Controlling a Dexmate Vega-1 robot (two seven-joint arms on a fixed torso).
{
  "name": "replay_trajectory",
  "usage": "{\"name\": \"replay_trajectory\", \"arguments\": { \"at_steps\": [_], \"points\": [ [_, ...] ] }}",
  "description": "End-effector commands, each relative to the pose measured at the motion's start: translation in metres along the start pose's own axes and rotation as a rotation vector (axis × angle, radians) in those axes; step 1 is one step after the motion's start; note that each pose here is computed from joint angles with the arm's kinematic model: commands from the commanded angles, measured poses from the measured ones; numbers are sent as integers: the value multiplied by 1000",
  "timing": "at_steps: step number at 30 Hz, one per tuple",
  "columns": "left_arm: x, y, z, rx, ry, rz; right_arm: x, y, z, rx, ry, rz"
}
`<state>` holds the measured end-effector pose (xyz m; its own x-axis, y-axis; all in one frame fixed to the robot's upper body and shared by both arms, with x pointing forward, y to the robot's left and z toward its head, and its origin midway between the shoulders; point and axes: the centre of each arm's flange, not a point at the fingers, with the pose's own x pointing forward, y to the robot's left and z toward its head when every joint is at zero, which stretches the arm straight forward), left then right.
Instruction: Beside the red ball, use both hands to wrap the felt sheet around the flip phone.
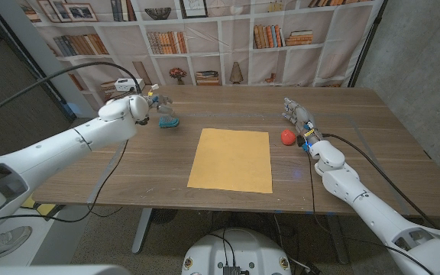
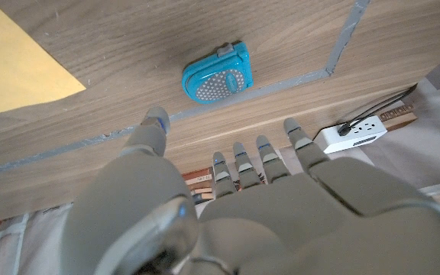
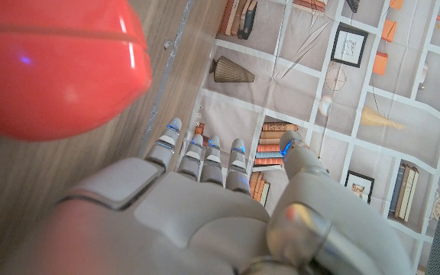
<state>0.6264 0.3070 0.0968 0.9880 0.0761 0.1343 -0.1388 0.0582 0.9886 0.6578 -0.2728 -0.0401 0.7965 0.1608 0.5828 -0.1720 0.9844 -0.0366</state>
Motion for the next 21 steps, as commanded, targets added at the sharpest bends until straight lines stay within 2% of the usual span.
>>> {"name": "replay_trajectory", "arguments": {
  "at_steps": [1,12,21],
  "points": [
    [14,11,15,262,113,-65,-3,1,1,-2,-10,-4],
    [27,5,34,398,140,-100,0,4,0,-5,-16,-4],
    [36,-5,37,508,185,-104,0,2,-3,1,-14,-12]
  ]
}}
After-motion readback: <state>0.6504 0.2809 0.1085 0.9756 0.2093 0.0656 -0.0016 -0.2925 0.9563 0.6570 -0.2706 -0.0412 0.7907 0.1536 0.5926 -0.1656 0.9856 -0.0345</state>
